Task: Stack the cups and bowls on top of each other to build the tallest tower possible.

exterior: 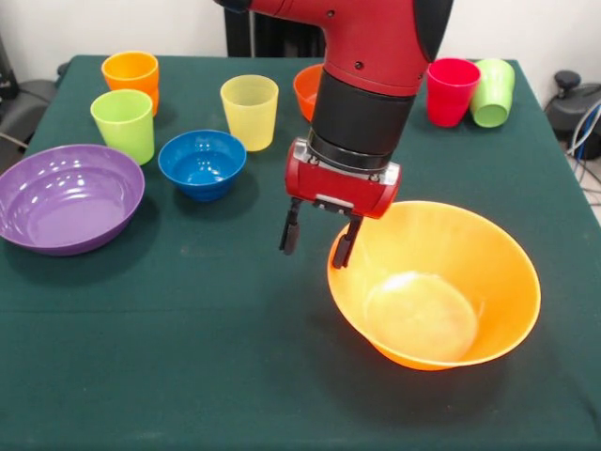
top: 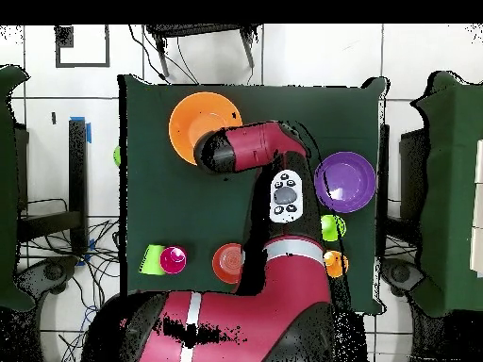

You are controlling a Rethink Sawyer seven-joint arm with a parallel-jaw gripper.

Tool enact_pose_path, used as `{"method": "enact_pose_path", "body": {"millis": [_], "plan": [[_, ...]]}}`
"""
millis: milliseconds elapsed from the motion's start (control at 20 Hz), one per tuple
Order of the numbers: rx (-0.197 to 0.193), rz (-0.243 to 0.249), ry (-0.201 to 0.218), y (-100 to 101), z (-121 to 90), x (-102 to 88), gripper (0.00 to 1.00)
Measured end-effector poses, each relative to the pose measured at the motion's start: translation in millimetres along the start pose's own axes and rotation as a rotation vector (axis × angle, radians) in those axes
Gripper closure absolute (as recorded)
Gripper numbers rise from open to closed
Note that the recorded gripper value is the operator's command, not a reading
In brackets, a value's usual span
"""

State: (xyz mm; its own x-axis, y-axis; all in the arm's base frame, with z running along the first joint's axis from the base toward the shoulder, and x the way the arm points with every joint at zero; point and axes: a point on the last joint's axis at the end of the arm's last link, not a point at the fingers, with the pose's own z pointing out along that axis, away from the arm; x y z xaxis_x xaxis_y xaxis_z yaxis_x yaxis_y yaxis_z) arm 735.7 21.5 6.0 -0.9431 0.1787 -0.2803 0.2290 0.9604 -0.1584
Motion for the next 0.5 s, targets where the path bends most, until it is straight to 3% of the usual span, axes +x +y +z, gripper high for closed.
{"method": "enact_pose_path", "body": {"millis": [500], "plan": [[-0.001,0.008,0.012,-2.1,-5.0,4.8,0.00]]}}
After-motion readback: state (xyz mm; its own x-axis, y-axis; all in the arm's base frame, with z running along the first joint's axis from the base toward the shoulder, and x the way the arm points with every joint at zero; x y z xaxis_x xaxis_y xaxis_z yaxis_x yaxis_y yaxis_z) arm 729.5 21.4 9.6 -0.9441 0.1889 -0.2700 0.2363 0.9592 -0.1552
